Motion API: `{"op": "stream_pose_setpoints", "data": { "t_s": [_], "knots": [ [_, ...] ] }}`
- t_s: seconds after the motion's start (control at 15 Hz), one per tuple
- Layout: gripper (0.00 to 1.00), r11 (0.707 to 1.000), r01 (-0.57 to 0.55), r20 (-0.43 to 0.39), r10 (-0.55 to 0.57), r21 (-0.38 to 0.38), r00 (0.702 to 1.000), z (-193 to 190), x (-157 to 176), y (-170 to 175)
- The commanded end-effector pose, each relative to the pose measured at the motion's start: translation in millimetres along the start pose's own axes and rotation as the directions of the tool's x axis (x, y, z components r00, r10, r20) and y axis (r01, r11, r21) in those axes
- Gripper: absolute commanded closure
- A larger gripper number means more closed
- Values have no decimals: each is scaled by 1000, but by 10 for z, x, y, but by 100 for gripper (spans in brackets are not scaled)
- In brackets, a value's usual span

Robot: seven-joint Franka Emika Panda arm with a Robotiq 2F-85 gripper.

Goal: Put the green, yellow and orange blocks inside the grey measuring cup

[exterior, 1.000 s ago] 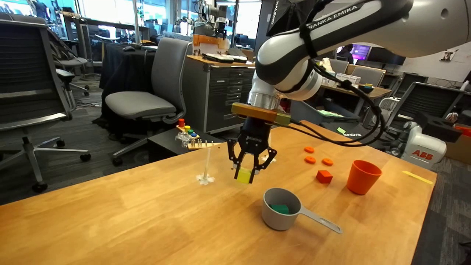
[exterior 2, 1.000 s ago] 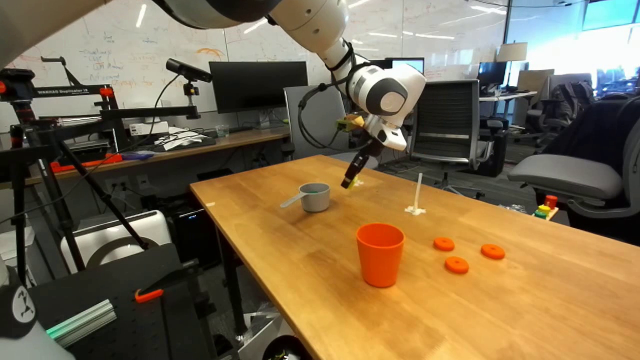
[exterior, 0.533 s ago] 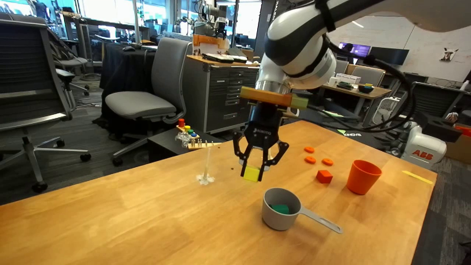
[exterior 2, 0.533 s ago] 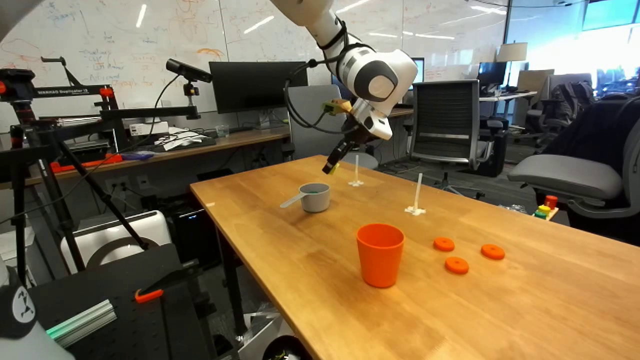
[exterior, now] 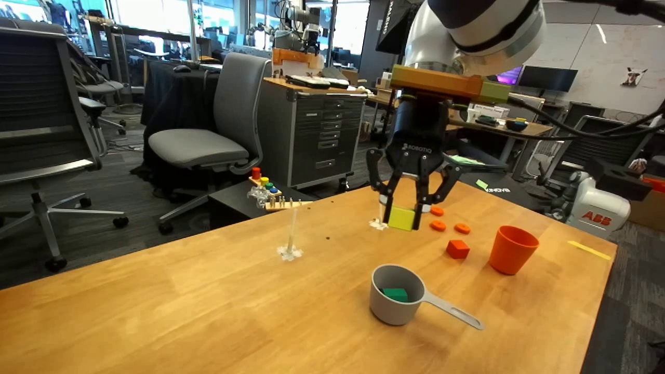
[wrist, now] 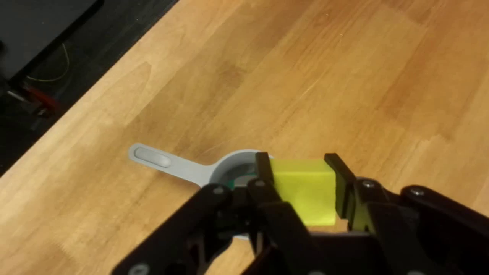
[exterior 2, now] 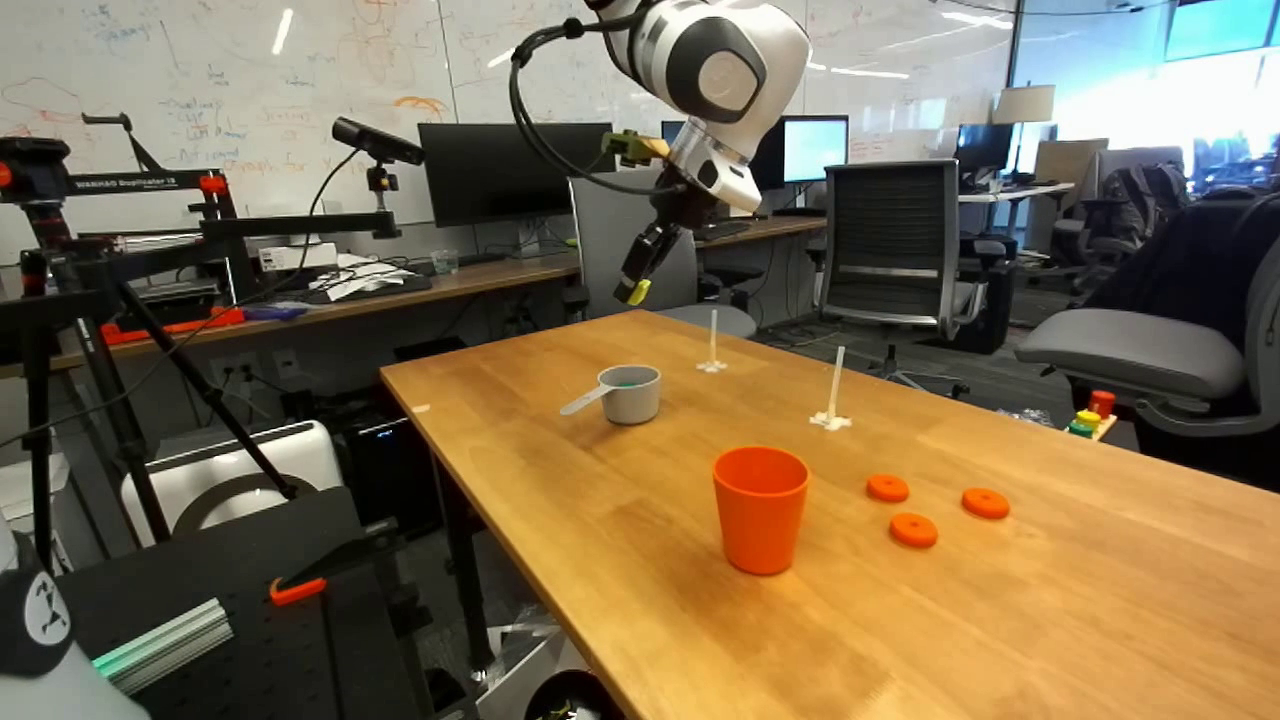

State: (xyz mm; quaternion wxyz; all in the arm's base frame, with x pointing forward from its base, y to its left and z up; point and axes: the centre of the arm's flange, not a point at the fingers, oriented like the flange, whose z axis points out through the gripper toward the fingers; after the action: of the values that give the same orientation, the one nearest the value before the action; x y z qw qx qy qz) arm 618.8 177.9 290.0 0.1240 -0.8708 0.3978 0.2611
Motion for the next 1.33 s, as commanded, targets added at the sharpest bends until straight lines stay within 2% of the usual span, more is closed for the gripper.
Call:
{"op": "stream_pose_setpoints", "data": {
  "t_s": [0.0, 0.2, 0.53, 1.27],
  "knots": [
    [86, 1000, 13, 15, -13, -1, 1000, 114, -87, 392],
    [86, 999, -7, 1, 7, -32, 1000, 237, 95, 507],
    [86, 999, -9, -35, 7, -42, 999, 391, 363, 590],
    [86, 999, 51, -75, -52, -15, 996, 509, 368, 420]
  ]
}}
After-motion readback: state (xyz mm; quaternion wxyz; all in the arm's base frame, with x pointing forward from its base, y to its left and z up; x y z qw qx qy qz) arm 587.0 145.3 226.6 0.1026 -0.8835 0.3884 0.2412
